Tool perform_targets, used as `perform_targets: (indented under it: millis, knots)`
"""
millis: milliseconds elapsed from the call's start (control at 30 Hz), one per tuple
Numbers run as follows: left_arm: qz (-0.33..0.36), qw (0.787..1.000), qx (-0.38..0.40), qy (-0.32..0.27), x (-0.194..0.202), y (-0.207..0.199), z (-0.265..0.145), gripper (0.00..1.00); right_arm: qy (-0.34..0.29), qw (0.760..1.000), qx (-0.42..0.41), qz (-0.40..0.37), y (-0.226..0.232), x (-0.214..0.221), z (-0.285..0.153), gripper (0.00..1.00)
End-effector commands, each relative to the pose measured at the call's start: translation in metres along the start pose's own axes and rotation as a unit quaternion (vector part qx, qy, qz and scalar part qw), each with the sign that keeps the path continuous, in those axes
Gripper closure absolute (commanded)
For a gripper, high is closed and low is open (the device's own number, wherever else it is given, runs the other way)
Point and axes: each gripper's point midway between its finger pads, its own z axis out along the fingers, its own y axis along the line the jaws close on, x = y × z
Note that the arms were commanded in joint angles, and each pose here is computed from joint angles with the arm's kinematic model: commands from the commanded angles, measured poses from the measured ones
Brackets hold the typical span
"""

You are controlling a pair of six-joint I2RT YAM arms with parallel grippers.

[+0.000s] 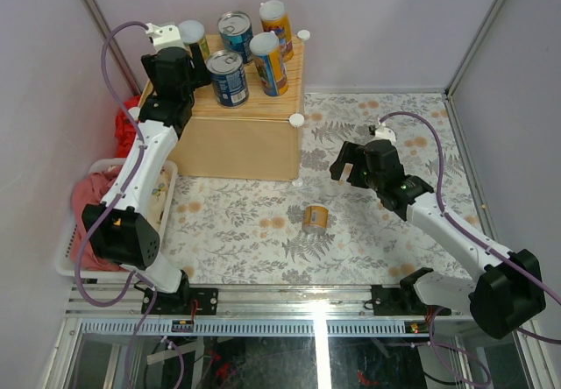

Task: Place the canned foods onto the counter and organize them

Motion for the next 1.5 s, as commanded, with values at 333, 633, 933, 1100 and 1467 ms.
perform_targets:
  millis: [333,633,933,1100,1467]
  knots:
    - [-0.064,0.994,-0.009,-0.085,-0.061,0.006,-0.018,0.12,-0.005,0.999,-0.04,-0.012,0.02,-0.015,-0.005,0.01]
    - [-0.105,0.988,0.018,-0.111,-0.087,0.005,-0.047,0.11,0.057,0.997,-0.035,-0.037,0.029,0.024,-0.001,0.02]
    - [-0.121,0.981,0.069,-0.137,-0.105,-0.01,-0.103,0.11,0.134,0.991,-0.027,-0.009,0.045,0.083,0.006,0.01]
    - [-0.126,0.976,0.103,-0.143,-0.105,-0.021,-0.142,0.11,0.169,0.985,-0.016,-0.008,0.047,0.109,0.007,0.0]
    - [-0.118,0.97,0.19,-0.093,-0.064,-0.054,-0.208,0.11,0.207,0.978,0.013,-0.022,0.036,0.143,0.009,0.01]
